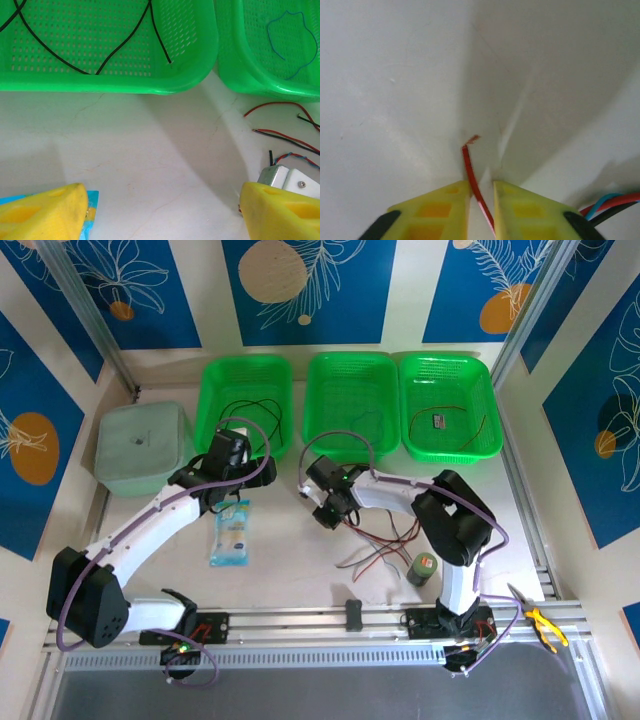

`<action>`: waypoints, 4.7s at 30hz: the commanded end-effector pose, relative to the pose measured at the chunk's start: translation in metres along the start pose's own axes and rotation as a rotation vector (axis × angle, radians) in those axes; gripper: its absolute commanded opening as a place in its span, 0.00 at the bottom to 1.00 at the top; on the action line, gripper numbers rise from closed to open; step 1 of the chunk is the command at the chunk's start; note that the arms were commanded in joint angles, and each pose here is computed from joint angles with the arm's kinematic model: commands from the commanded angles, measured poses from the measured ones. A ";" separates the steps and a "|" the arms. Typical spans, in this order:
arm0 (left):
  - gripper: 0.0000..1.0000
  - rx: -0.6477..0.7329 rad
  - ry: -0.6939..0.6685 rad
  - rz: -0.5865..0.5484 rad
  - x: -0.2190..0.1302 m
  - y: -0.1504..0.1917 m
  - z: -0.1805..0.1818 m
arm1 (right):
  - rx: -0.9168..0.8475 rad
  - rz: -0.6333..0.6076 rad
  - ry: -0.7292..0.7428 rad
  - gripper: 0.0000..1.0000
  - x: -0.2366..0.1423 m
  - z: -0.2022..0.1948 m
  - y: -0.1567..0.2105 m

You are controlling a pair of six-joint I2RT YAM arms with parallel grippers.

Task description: Untangle the cables

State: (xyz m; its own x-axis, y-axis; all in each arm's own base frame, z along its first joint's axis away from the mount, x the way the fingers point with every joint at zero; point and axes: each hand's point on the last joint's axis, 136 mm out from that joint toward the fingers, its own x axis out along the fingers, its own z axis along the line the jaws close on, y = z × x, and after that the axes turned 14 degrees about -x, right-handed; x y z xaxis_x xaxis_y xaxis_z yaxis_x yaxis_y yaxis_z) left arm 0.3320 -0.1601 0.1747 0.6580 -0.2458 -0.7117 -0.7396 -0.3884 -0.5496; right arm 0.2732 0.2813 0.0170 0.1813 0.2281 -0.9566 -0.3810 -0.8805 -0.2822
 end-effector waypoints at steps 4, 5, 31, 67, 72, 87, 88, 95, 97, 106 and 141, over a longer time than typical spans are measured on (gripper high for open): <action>0.80 0.009 -0.005 -0.004 -0.010 -0.004 0.002 | -0.033 -0.114 -0.141 0.08 -0.003 0.022 -0.019; 0.80 0.015 -0.012 -0.002 -0.011 -0.005 0.002 | -0.044 -0.142 -0.148 0.07 -0.009 0.023 -0.022; 0.81 0.020 0.017 0.001 -0.011 -0.009 -0.009 | -0.054 -0.905 0.033 0.00 -0.255 -0.028 -0.057; 0.84 0.001 0.086 0.039 -0.012 -0.008 -0.030 | -0.011 -1.333 0.457 0.00 -0.390 -0.107 -0.096; 0.84 -0.007 0.132 0.042 -0.017 -0.016 -0.045 | 0.079 -1.245 0.388 0.00 -0.329 -0.122 -0.100; 0.86 -0.017 0.126 0.055 -0.019 -0.007 -0.038 | 0.059 -1.389 0.469 0.00 -0.329 -0.126 -0.153; 0.86 -0.018 0.127 0.055 -0.019 -0.007 -0.037 | 0.061 -1.408 0.487 0.00 -0.339 -0.127 -0.154; 0.86 -0.011 0.119 0.071 -0.013 0.000 -0.033 | 0.022 -1.522 0.562 0.00 -0.408 -0.115 -0.148; 0.86 -0.011 0.125 0.078 -0.010 0.000 -0.035 | 0.005 -1.536 0.568 0.00 -0.420 -0.112 -0.146; 0.86 -0.021 0.144 0.093 -0.003 0.001 -0.041 | -0.051 -1.571 0.600 0.00 -0.459 -0.108 -0.142; 0.87 -0.004 0.342 -0.044 -0.085 -0.076 -0.076 | -0.241 -1.627 0.510 0.00 -0.554 -0.082 -0.125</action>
State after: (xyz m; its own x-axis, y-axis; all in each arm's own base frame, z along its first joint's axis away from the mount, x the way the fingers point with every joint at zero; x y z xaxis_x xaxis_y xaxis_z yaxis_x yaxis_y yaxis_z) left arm 0.3484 -0.1774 0.2827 0.6916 -0.4820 -0.5379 -0.7221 -0.4467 -0.5282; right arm 0.3231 0.2382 0.5580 0.5258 0.7654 0.3712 0.5389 0.0379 -0.8415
